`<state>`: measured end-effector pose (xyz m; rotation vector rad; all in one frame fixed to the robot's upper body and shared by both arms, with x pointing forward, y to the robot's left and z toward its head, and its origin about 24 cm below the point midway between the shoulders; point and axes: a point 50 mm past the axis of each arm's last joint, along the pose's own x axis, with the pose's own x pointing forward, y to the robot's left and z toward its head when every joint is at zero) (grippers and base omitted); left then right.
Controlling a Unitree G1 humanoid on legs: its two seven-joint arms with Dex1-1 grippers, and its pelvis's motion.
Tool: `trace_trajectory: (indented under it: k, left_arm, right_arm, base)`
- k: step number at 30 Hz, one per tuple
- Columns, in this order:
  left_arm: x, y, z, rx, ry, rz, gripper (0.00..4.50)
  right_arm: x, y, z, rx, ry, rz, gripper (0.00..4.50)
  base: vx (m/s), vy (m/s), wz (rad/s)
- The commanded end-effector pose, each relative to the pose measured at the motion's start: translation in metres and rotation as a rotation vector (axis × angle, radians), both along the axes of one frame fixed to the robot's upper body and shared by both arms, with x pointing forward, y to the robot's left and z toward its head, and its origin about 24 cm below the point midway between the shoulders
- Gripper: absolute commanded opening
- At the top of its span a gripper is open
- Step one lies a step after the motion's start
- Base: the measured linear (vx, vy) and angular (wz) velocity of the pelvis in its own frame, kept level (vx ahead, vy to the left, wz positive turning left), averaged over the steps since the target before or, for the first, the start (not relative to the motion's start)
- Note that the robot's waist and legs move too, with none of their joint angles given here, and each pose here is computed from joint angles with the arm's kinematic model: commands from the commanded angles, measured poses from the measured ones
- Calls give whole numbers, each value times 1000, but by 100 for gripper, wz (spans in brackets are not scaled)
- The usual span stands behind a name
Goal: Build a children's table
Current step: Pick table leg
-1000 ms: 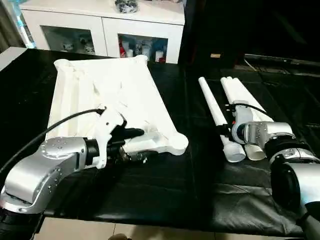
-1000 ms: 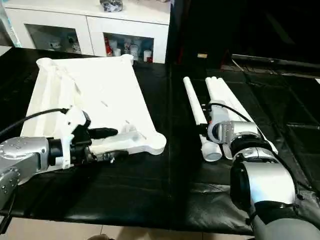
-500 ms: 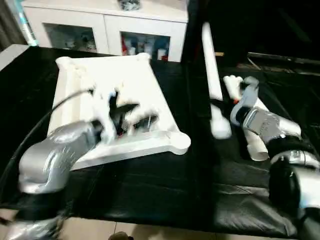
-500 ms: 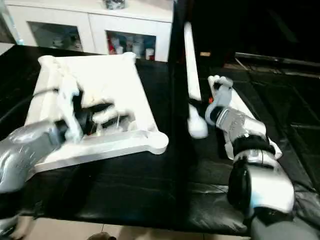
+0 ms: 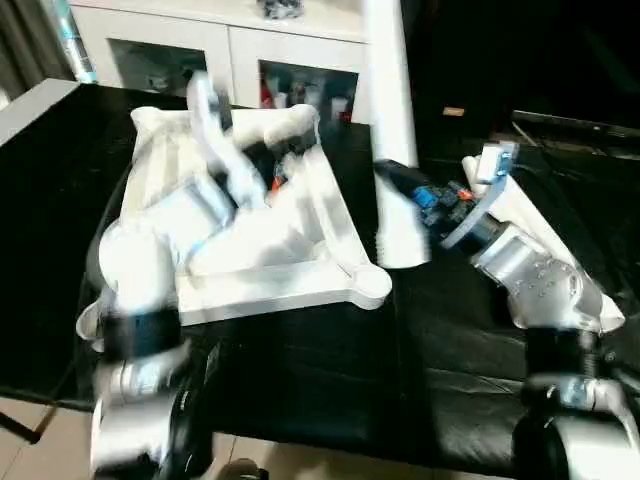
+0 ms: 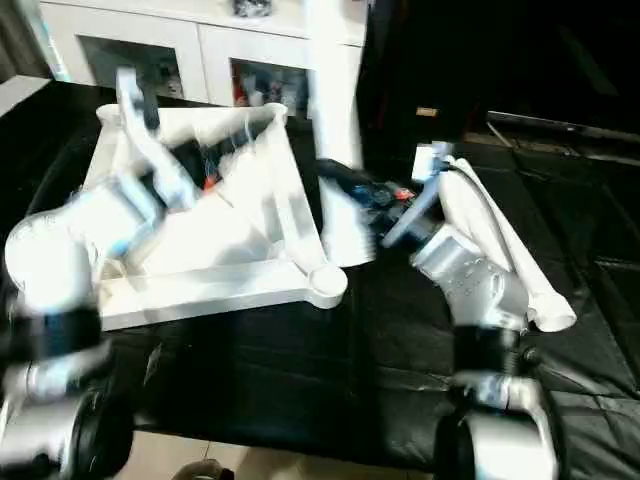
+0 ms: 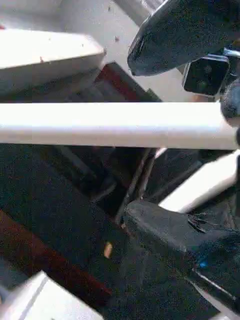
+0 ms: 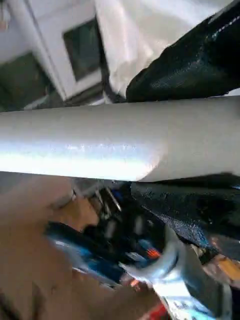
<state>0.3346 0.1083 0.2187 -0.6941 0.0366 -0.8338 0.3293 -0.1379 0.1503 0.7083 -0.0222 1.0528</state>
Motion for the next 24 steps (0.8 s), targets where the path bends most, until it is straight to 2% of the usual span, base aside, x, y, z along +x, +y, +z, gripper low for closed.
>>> trace_trajectory:
  k: [1, 8, 12, 17, 18, 21, 23, 24]
  left_arm:
    - [2, -8, 0, 13, 12, -22, 450]
    - [2, -25, 7, -18, 12, -91, 450]
    - [-2, -33, 14, -89, -6, -165, 450]
    - [-4, -34, 16, -129, -7, -193, 450]
    - [-6, -34, 17, -158, -8, -211, 420]
    - [-8, -34, 17, -154, -12, -223, 410]
    - [-6, -35, 13, -89, -6, -174, 401]
    - [-1, -35, 9, -32, 5, -111, 375]
  right_arm:
    - [-4, -2, 5, 23, -23, 12, 185]
    - [-17, 6, 9, 13, -27, 58, 185]
    - [-16, 12, 7, -54, -25, 46, 185]
    - [-13, 15, 9, -89, -29, 14, 185]
    - [-12, 16, 11, -95, -36, 7, 185]
    - [-12, 19, 13, -117, -52, 7, 185]
    - [-12, 23, 16, -182, -87, -16, 185]
    - [-11, 26, 17, -247, -115, -58, 185]
  base:
    - [0, 0, 0]
    - [0, 0, 0]
    - [0, 0, 0]
    - [0, 0, 0]
    - [0, 0, 0]
    - [0, 0, 0]
    - [0, 0, 0]
    - [0, 0, 0]
